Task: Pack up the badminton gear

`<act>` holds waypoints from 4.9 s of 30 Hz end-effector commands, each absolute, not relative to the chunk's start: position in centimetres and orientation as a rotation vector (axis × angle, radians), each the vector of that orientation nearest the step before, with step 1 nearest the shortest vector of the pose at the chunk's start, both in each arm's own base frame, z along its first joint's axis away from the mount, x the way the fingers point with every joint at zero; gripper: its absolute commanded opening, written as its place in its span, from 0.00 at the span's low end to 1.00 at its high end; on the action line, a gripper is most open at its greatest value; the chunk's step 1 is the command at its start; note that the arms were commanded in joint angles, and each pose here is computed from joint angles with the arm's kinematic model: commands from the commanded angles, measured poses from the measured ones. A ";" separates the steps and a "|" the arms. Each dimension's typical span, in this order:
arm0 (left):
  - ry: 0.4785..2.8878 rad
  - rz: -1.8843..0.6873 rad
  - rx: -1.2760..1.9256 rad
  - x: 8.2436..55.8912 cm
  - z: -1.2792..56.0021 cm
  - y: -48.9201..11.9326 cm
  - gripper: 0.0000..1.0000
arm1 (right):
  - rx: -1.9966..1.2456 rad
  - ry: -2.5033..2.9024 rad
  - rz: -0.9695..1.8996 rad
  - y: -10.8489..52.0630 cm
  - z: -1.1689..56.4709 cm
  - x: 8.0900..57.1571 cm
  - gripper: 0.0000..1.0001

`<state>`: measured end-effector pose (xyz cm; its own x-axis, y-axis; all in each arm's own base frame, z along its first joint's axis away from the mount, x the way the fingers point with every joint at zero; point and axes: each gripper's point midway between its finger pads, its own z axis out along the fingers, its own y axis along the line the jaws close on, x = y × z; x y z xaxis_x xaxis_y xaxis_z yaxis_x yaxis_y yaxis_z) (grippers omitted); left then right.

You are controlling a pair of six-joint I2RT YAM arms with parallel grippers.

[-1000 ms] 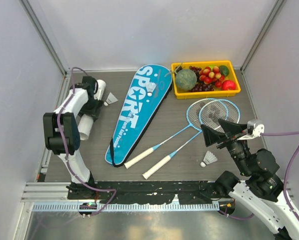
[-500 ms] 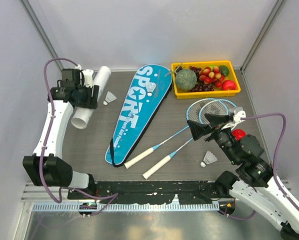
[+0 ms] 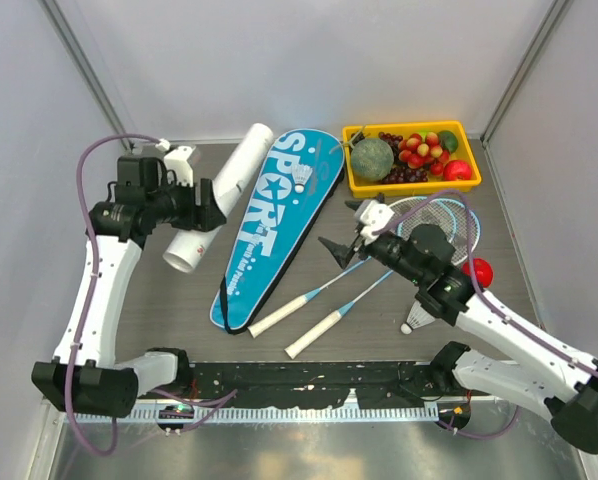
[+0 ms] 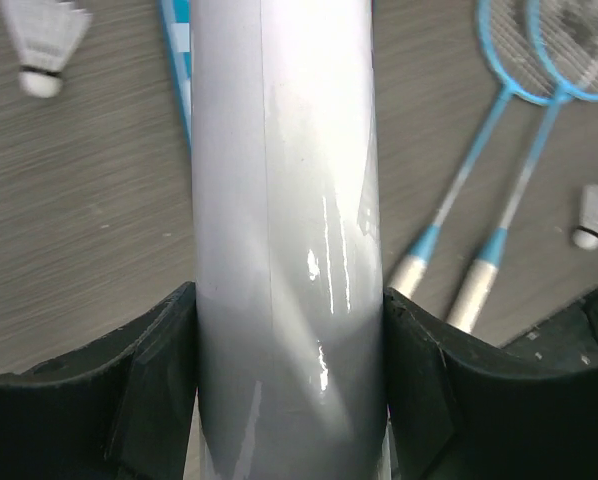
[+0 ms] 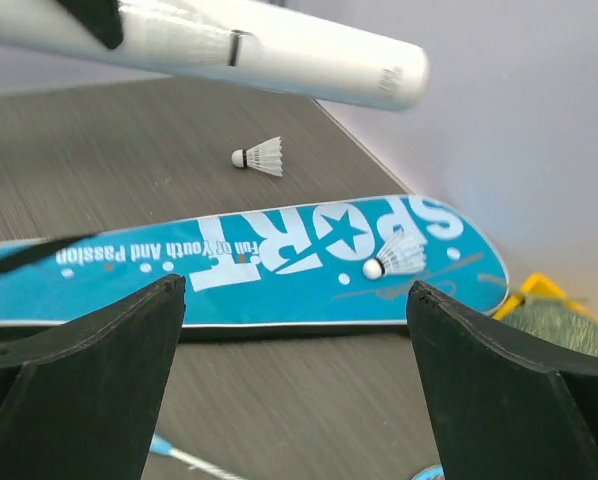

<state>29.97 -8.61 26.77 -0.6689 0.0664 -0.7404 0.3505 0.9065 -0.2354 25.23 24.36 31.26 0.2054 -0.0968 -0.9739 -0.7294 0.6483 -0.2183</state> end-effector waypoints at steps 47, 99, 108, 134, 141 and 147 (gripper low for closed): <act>2.157 -1.018 0.488 22.3 33.3 -19.5 0.99 | -1.427 0.678 0.025 34.1 28.9 24.3 0.42; 1.950 -1.058 0.581 17.5 34.8 -18.7 0.00 | -1.170 1.359 0.414 30.4 24.4 22.5 0.39; 1.997 -0.994 0.553 17.9 35.0 -18.0 0.00 | -1.183 1.363 0.362 29.7 23.2 22.8 0.37; 1.908 -0.874 0.562 17.6 38.1 -16.3 0.35 | -1.212 1.285 0.372 28.9 23.4 21.5 0.35; 1.927 -1.099 0.569 16.7 37.3 -18.6 0.41 | -1.222 1.268 0.394 29.1 23.7 21.1 0.36; 1.925 -1.185 0.567 16.3 36.7 -19.3 0.41 | -1.226 1.274 0.397 29.2 23.7 21.2 0.36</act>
